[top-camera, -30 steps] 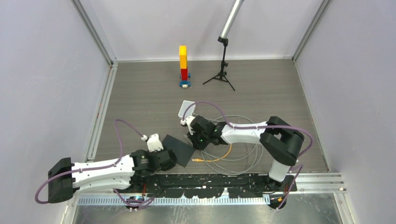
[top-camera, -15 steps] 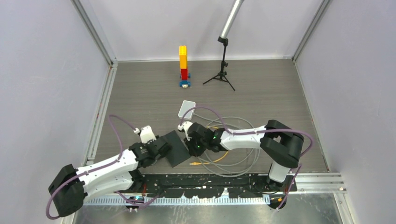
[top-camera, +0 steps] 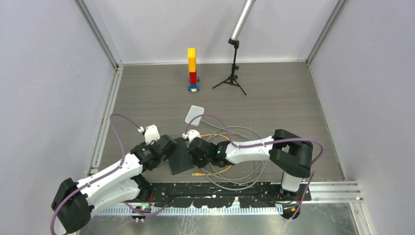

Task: Insert the plug into the switch port
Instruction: Pick up the connector from the center of the board.

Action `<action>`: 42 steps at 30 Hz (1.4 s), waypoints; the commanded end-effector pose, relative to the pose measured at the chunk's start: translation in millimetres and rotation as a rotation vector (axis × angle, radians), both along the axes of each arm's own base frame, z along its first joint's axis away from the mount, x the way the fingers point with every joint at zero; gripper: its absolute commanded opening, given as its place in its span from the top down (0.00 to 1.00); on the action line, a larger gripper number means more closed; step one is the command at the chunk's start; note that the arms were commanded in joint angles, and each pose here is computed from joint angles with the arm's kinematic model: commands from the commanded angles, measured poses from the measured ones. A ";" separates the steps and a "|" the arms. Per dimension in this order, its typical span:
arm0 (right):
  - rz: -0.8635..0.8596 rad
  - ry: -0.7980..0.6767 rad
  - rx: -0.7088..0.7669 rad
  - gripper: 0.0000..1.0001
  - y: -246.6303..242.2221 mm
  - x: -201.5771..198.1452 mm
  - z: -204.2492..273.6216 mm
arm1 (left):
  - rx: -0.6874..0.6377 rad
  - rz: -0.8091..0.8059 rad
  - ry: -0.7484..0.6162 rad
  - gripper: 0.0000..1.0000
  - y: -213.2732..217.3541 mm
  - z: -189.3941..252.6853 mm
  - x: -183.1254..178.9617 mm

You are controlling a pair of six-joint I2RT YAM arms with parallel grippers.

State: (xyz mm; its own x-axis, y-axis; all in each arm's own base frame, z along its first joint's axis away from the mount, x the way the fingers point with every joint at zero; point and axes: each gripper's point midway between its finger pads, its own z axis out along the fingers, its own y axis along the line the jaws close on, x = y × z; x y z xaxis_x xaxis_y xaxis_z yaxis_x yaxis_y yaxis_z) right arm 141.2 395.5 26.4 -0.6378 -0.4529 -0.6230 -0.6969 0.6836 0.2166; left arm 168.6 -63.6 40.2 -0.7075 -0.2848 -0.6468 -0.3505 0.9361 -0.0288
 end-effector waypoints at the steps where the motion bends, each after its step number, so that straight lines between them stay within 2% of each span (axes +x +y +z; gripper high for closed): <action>1: -0.052 -0.136 0.037 0.99 -1.0 18.7 45.5 | -0.015 -0.023 -0.091 0.41 -9.4 34.7 22.3; 4: -0.016 -0.183 -0.035 0.99 -26.2 20.8 48.2 | -0.027 -0.037 -0.113 0.39 -10.5 45.5 23.9; 8: -0.022 -0.223 -0.084 1.00 -57.4 25.2 56.9 | -0.094 -0.077 -0.131 0.23 -23.1 57.0 25.4; 14: -0.140 -0.258 -0.001 0.99 -91.9 37.8 89.6 | -0.193 -0.069 -0.128 0.05 -43.0 57.6 29.6; 19: -0.163 -0.255 0.084 0.99 -105.3 36.0 108.5 | -0.209 -0.037 -0.083 0.03 -55.9 36.4 36.3; 23: 0.045 -0.186 0.128 0.99 -92.1 6.2 103.1 | -0.199 -0.003 -0.053 0.05 -53.8 21.4 33.7; 28: 0.076 -0.144 0.244 0.99 -75.9 -4.8 84.3 | -0.205 0.072 -0.112 0.25 -32.3 31.5 25.8; 33: 0.247 0.020 0.172 1.00 -62.6 -35.3 68.2 | -0.160 0.139 -0.152 0.48 1.6 42.9 8.6; 37: 0.281 0.093 0.110 0.99 -64.6 -44.6 59.4 | -0.108 0.139 -0.110 0.60 7.3 30.9 3.5; 42: 0.327 0.158 0.071 0.99 -59.0 -52.0 55.5 | -0.075 0.136 -0.075 0.88 1.8 13.3 8.6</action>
State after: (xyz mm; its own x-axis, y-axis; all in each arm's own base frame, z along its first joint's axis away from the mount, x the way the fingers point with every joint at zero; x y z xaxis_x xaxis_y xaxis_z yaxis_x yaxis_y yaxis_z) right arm 99.4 322.0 69.6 -0.5738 -0.5724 -0.5857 -0.8135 0.4813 0.3265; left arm 172.8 -68.0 64.3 -0.6198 -0.4384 -0.6509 -0.4391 0.8811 -0.1753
